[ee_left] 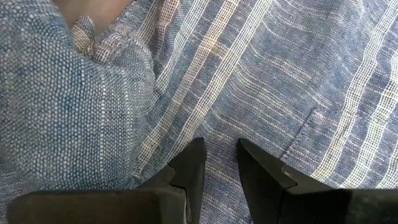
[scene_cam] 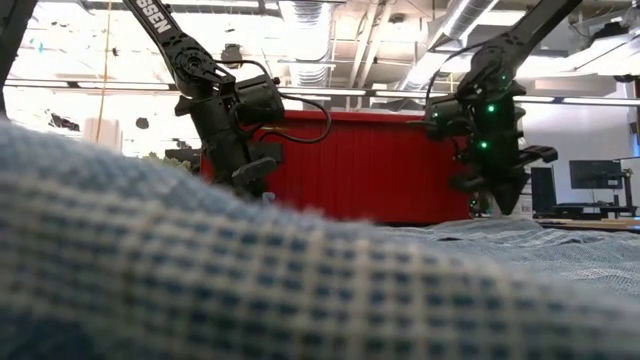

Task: Fold Laundry from Bin
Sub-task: Fold the blue polo shirt

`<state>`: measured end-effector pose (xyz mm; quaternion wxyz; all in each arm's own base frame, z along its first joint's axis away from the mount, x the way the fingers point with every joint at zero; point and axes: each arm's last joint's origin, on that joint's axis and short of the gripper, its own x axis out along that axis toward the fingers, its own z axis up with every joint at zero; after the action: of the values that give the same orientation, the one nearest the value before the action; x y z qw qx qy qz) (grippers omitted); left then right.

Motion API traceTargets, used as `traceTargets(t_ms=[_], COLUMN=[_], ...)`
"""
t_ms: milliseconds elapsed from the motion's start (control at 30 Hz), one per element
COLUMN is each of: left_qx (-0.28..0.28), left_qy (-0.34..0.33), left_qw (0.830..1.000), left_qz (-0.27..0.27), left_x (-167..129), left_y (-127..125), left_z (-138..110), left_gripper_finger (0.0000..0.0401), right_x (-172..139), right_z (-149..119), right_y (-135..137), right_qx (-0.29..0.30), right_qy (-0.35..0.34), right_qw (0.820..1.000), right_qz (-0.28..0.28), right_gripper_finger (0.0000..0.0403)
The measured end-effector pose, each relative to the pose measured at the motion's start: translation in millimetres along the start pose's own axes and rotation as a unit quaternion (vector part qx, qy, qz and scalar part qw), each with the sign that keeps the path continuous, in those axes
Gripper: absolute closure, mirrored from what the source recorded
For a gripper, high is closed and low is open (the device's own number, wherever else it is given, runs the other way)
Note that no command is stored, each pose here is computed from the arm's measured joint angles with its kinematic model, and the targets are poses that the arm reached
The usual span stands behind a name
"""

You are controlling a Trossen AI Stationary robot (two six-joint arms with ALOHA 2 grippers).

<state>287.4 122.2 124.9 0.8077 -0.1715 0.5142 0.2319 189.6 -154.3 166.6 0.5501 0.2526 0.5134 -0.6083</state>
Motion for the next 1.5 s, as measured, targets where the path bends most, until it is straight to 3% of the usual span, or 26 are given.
traceTargets(t_ms=[167,300,467,567,700,800,900,1500], left_qx=[-0.008,-0.005,-0.005,0.005,0.008,0.004,0.004,-0.004], left_qy=[0.000,0.002,0.001,0.001,0.000,-0.002,-0.007,-0.016], left_qw=[1.000,1.000,1.000,1.000,1.000,1.000,1.000,1.000], left_qz=[0.000,-0.008,-0.003,-0.003,-0.004,-0.004,-0.005,-0.006], left_x=[0.0,0.0,0.0,-0.1,0.0,0.1,0.0,0.1], left_y=[0.0,-0.3,-0.1,-0.1,-0.1,-0.2,-0.3,-0.6], left_z=[0.1,-0.1,-0.1,-0.1,0.0,0.3,1.2,2.9], left_gripper_finger=[0.0312,0.0312,0.0312,0.0312,0.0312,0.0312,0.0312,0.0312], right_x=[-2.7,-22.2,-16.7,-8.1,1.2,8.8,12.2,22.8], right_z=[1.8,0.9,6.6,11.6,14.5,12.2,10.8,6.3], right_y=[-4.7,3.6,0.3,-4.8,-11.8,-17.8,-20.3,-15.1], right_qx=[-0.001,-0.026,-0.003,0.018,0.052,0.084,0.092,0.132], right_qy=[0.016,-0.038,-0.044,-0.023,0.009,0.025,0.032,0.016], right_qw=[1.000,0.996,0.997,0.997,0.995,0.993,0.993,0.986], right_qz=[0.027,0.082,0.066,0.066,0.090,0.077,0.072,0.103], right_gripper_finger=[0.0379,0.0379,0.0382,0.0341,0.0252,0.0195,0.0167,0.0201])
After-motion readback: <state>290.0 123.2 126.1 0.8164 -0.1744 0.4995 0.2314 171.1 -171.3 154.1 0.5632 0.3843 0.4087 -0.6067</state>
